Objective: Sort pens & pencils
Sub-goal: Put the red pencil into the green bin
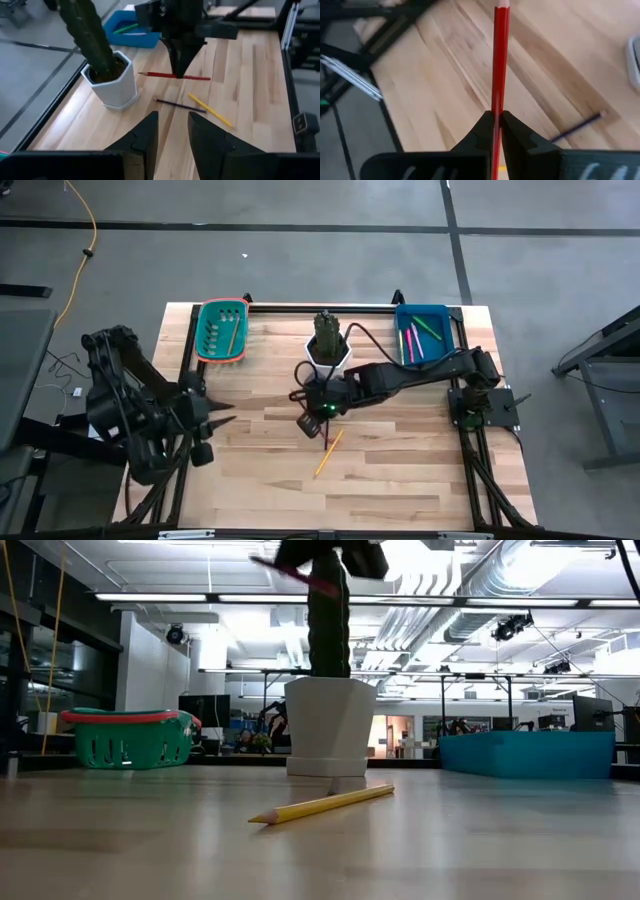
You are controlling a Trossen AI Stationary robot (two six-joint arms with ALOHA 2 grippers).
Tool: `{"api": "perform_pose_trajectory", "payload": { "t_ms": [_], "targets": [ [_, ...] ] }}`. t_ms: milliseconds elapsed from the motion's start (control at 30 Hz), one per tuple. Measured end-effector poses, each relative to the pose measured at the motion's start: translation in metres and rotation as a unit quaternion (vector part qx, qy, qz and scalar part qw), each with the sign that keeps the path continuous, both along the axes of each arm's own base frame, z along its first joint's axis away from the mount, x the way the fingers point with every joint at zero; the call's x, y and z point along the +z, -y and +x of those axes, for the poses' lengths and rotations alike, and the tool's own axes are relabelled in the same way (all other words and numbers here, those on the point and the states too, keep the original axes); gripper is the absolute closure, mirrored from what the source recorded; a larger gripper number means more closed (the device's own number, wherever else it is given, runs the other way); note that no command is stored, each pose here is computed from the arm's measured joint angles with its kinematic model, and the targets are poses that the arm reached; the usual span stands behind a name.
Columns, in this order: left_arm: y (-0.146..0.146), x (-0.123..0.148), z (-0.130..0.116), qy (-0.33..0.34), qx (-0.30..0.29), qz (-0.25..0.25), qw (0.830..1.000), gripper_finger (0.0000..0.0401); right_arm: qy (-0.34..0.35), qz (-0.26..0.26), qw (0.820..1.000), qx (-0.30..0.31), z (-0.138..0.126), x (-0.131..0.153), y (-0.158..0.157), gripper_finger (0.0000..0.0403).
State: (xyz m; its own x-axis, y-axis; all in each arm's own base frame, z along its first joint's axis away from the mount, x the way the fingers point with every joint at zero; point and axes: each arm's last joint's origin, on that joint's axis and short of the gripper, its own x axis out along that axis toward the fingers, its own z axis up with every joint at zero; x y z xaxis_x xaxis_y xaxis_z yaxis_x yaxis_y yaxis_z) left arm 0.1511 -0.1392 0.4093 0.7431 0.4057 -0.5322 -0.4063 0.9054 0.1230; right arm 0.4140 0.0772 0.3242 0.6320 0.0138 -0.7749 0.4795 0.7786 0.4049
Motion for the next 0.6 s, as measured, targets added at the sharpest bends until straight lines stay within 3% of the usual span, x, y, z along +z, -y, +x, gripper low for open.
{"api": "perform_pose_trajectory", "payload": {
  "t_ms": [300, 600],
  "targets": [
    [-0.018, 0.018, -0.017, 0.076, 0.010, -0.017, 0.997, 0.0307, 0.100, -0.046, 0.994, 0.015, 0.002, 0.053, 0.002, 0.0395],
    [-0.025, 0.034, -0.022, 0.121, -0.012, -0.015, 0.992, 0.0307, 0.217, -0.100, 0.970, 0.043, -0.001, 0.107, 0.003, 0.0396]
  ]
}}
